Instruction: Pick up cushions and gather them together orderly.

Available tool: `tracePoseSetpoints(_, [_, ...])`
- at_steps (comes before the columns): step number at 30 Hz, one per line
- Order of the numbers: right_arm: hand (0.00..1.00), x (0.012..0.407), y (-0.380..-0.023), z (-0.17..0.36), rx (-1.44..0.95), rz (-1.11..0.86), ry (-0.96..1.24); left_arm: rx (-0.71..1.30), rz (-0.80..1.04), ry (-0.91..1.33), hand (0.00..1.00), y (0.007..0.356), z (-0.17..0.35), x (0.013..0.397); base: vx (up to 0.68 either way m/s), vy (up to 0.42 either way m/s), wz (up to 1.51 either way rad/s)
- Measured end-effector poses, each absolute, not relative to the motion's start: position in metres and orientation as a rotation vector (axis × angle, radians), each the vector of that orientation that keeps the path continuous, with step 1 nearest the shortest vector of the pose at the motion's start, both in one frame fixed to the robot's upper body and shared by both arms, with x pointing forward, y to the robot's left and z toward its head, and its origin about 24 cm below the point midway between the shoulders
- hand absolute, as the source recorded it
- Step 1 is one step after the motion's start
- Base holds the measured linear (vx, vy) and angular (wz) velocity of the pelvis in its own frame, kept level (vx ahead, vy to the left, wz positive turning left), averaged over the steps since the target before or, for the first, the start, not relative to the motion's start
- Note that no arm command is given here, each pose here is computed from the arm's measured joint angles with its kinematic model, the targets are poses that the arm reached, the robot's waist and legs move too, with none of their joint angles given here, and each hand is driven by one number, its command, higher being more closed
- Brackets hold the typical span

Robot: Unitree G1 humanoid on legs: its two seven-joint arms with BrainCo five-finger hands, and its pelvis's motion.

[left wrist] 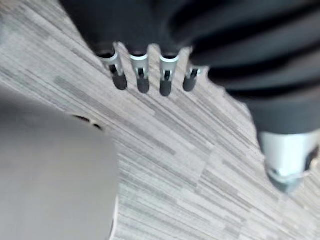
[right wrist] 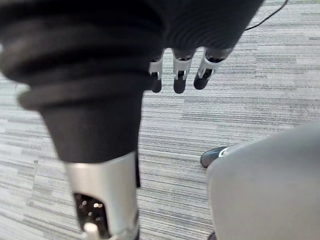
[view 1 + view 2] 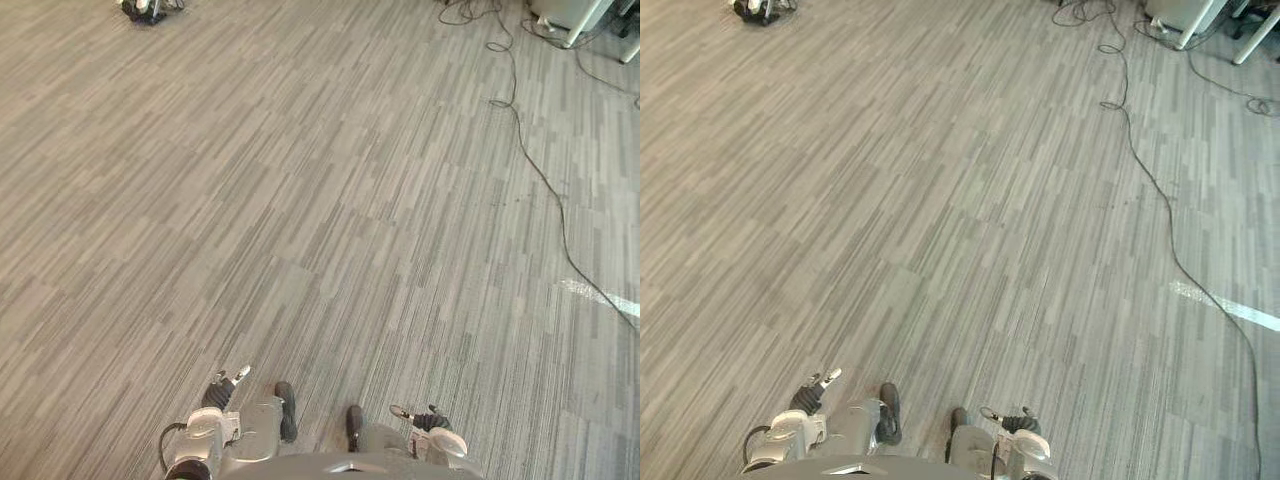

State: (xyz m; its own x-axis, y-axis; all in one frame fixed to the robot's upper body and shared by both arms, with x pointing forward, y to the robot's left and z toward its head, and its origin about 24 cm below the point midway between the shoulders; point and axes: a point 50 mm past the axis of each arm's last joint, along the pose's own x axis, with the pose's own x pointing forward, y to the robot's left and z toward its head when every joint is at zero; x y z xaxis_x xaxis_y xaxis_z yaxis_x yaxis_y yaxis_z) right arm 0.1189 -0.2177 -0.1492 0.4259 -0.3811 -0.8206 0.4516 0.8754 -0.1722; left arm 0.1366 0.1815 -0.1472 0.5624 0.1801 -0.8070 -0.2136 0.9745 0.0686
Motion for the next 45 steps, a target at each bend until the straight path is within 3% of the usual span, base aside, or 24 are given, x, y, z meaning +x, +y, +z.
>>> tracePoseSetpoints(11, [0.00,0.138,-0.220,-0.140,0.089,-0.495,0.917,0.013,0.207,1.025,0.00,0.187,-0.154,0.119,0.44,-0.054,-0.23])
tracePoseSetpoints(16, [0.00,0.136,-0.224,-0.141,0.068,-0.491,0.930,0.051,0.179,1.044,0.00,0.190,-0.156,0.117,0.52,-0.313,0.11])
tracePoseSetpoints(18, [0.00,0.152,-0.231,-0.134,0.060,-0.495,0.891,0.036,0.154,1.011,0.00,0.180,-0.154,0.129,0.39,-0.256,-0.25])
tracePoseSetpoints(27, [0.00,0.120,-0.242,-0.141,0.057,-0.564,0.951,0.019,0.155,1.008,0.00,0.174,-0.154,0.127,0.33,-0.191,0.17])
tracePoseSetpoints(38, [0.00,0.118,-0.227,-0.146,0.129,-0.577,0.963,-0.032,0.179,0.907,0.00,0.170,-0.143,0.144,0.47,0.026,-0.13])
tracePoseSetpoints(45, [0.00,0.121,-0.206,-0.153,0.145,-0.524,1.017,-0.021,0.253,0.889,0.00,0.196,-0.140,0.146,0.61,0.215,-0.21])
